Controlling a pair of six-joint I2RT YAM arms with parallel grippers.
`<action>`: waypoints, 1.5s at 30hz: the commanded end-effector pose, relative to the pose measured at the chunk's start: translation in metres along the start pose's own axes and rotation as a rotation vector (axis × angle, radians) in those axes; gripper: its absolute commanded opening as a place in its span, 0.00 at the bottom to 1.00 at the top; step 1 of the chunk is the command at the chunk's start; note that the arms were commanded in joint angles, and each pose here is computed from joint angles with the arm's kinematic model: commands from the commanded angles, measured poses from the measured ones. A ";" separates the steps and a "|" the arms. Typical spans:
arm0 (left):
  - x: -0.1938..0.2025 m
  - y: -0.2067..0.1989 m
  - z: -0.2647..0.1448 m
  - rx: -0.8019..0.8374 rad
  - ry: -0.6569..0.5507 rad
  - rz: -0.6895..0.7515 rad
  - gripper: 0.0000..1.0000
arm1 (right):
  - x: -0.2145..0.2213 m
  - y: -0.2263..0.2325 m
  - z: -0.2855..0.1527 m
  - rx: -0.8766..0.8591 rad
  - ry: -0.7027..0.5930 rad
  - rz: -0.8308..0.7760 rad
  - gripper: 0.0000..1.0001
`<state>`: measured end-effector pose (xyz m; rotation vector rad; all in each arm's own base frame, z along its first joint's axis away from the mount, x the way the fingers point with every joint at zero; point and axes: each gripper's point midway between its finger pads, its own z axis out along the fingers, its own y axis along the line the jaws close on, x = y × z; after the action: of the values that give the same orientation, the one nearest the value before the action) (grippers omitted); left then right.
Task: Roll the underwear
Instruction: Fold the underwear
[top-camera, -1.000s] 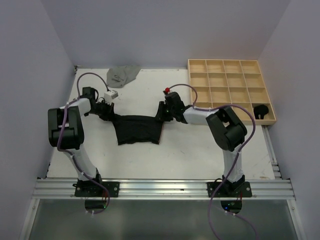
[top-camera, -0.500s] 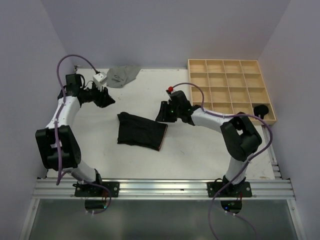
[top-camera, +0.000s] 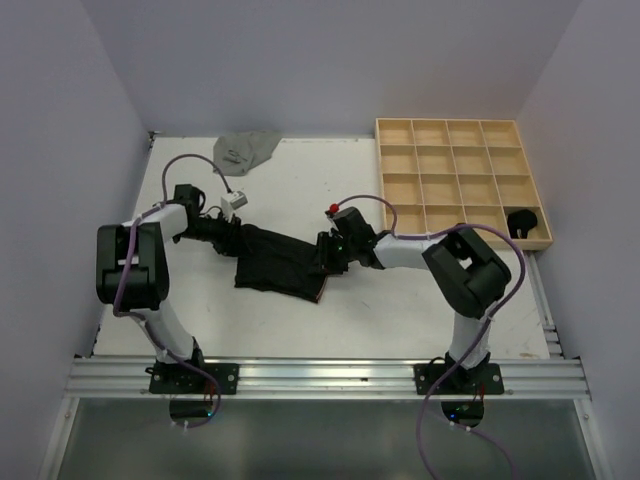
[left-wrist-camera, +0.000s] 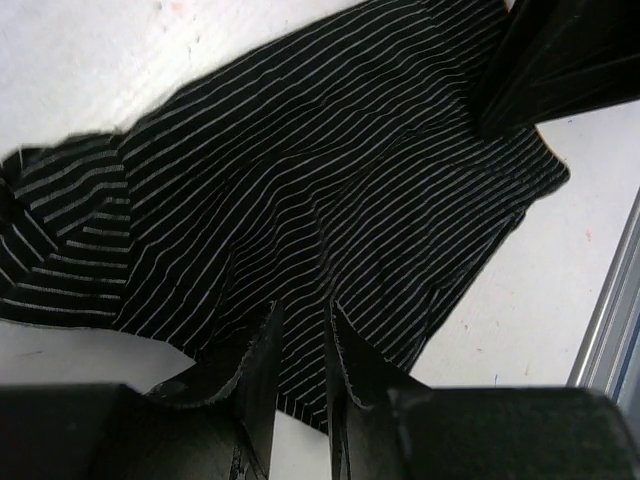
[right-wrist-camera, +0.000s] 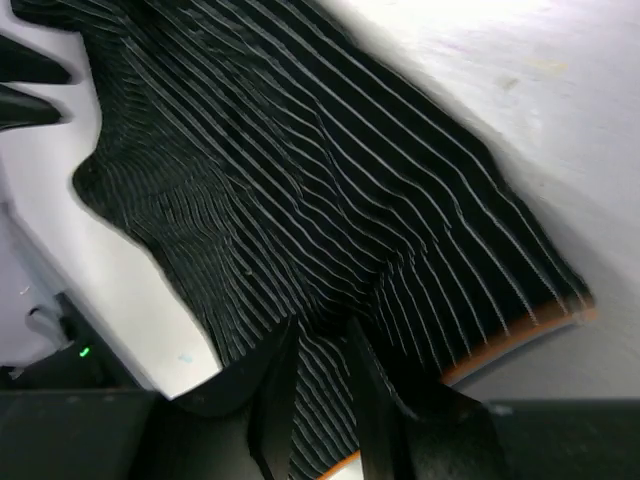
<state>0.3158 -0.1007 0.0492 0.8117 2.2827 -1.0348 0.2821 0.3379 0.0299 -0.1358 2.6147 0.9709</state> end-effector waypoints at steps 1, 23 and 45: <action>0.014 0.007 0.006 0.016 0.036 -0.064 0.26 | 0.023 -0.027 0.022 0.033 0.073 0.065 0.33; -0.028 -0.022 -0.032 0.130 -0.217 -0.013 0.39 | -0.025 0.045 -0.002 -0.236 0.070 -0.092 0.32; -0.017 -0.031 -0.068 -0.064 -0.095 0.611 0.50 | -0.012 0.048 -0.088 0.007 -0.178 -0.938 0.51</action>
<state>0.2990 -0.0762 0.1046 1.0391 1.9677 -0.8911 0.2654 0.3385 0.1339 -0.8110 2.1473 0.8823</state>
